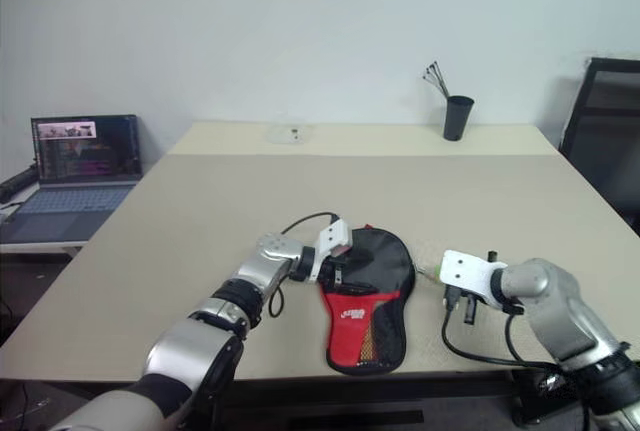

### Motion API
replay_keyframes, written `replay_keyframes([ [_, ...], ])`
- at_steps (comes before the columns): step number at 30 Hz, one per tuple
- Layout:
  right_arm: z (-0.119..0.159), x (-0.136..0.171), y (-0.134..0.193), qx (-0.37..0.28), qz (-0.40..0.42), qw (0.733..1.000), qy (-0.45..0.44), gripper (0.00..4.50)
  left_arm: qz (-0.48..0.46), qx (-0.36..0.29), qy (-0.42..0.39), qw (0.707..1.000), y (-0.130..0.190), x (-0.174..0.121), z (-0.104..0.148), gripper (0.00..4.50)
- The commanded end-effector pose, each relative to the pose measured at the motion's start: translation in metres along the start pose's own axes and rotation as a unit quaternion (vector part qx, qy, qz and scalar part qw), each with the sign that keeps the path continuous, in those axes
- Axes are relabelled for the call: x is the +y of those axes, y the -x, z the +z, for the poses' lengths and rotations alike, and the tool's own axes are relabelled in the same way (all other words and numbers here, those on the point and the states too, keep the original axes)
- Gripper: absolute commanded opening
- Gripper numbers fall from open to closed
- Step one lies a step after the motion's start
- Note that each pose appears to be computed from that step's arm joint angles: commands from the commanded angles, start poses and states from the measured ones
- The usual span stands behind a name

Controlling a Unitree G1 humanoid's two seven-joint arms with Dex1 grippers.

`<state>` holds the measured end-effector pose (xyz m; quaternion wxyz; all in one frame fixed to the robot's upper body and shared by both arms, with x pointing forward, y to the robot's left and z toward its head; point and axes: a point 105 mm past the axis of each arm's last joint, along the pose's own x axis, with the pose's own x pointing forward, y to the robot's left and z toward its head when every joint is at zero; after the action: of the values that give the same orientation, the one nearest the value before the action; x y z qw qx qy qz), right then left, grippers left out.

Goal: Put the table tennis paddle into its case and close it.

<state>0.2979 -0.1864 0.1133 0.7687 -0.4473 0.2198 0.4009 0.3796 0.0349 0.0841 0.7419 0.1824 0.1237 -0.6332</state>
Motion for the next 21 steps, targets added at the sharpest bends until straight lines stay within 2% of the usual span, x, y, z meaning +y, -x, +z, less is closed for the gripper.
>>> replay_keyframes([
  [1, 0.009, 0.02, 0.024, -0.005, 0.016, 1.0, -0.009, 0.02, -0.015, 0.054, 0.04, 0.998, -0.005, -0.013, -0.033, 4.5],
  [8, 0.019, 0.103, 0.033, -0.016, 0.123, 0.99, -0.071, 0.02, -0.017, 0.054, 0.037, 0.998, -0.013, -0.015, -0.03, 4.5],
  [12, 0.029, 0.128, 0.046, -0.027, 0.172, 0.98, -0.095, 0.02, -0.018, 0.057, 0.035, 0.998, -0.013, -0.015, -0.031, 4.5],
  [21, 0.03, 0.107, 0.03, -0.034, 0.124, 0.987, -0.1, 0.02, -0.012, 0.059, 0.034, 0.998, -0.012, -0.014, -0.032, 4.5],
])
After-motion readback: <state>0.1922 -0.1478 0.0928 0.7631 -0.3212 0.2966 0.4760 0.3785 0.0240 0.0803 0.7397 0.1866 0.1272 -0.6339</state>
